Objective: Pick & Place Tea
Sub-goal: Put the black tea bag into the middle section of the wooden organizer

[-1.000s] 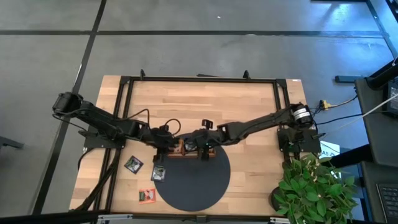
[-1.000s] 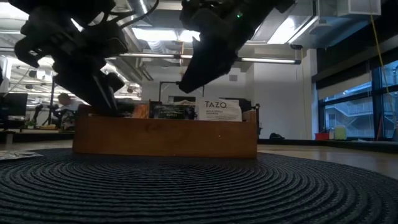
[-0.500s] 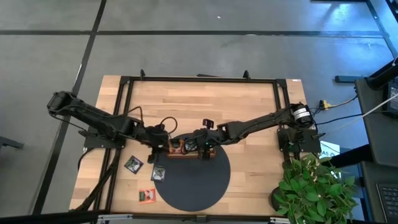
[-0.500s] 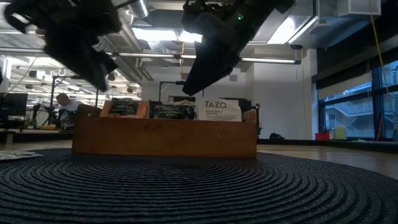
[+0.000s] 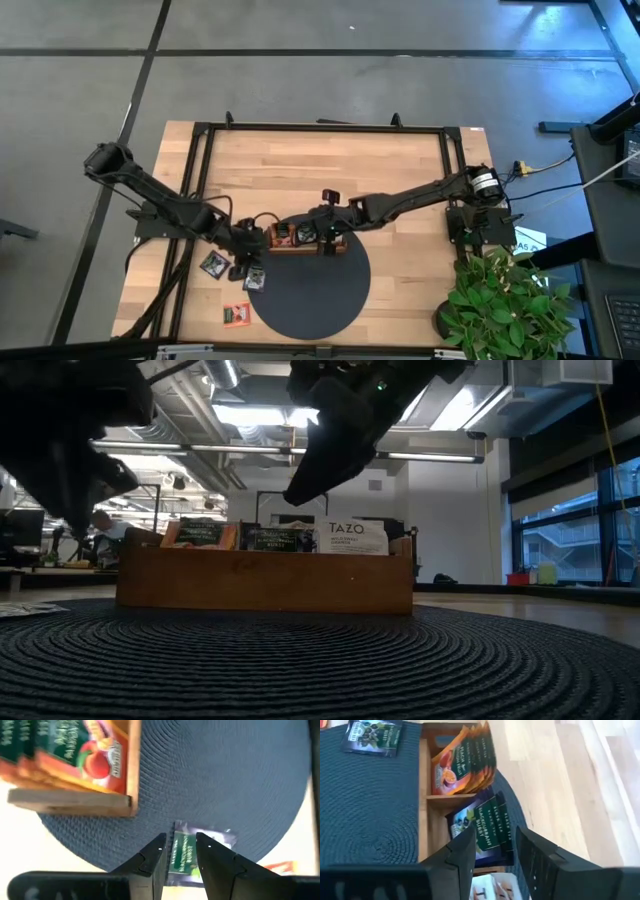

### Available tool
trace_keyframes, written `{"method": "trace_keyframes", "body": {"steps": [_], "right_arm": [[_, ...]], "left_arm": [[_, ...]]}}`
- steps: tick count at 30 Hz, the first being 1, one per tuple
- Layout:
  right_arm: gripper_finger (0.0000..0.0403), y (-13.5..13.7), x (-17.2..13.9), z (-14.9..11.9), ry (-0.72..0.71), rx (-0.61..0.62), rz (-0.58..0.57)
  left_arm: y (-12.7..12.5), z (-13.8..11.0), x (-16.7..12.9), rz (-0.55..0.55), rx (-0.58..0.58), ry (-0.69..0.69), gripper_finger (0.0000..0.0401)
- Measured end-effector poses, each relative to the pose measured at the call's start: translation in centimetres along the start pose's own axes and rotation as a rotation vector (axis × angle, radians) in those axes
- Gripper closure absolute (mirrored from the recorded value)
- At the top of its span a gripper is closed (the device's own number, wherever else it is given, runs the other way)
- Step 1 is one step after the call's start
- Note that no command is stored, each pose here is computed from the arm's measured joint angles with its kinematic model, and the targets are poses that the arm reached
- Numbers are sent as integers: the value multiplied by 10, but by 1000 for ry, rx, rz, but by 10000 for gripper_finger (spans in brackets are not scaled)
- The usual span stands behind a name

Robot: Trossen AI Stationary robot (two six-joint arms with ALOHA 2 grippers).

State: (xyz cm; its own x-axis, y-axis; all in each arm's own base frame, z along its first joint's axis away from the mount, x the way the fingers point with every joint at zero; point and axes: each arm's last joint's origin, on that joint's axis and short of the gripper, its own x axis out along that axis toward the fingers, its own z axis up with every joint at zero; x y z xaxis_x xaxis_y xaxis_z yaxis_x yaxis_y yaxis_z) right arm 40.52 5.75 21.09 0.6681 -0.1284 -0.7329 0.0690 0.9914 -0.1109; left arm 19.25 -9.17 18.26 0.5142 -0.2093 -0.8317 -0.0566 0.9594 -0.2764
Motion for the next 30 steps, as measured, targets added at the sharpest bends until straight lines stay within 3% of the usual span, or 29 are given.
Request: {"method": "trace_keyframes", "body": {"steps": [5, 18, 25, 30], "right_arm": [[261, 1, 0, 0, 1, 28, 4], [261, 12, -2, 0, 2, 120, 90], [261, 15, -3, 8, -84, 135, 107], [261, 15, -4, 9, -93, 138, 108]], "left_arm": [[-6, -7, 13, 5, 151, 65, 301], [-12, -25, 42, 59, 263, 206, 301], [-11, -27, 55, 129, 213, 212, 301], [-13, -24, 57, 119, 192, 174, 301]]}}
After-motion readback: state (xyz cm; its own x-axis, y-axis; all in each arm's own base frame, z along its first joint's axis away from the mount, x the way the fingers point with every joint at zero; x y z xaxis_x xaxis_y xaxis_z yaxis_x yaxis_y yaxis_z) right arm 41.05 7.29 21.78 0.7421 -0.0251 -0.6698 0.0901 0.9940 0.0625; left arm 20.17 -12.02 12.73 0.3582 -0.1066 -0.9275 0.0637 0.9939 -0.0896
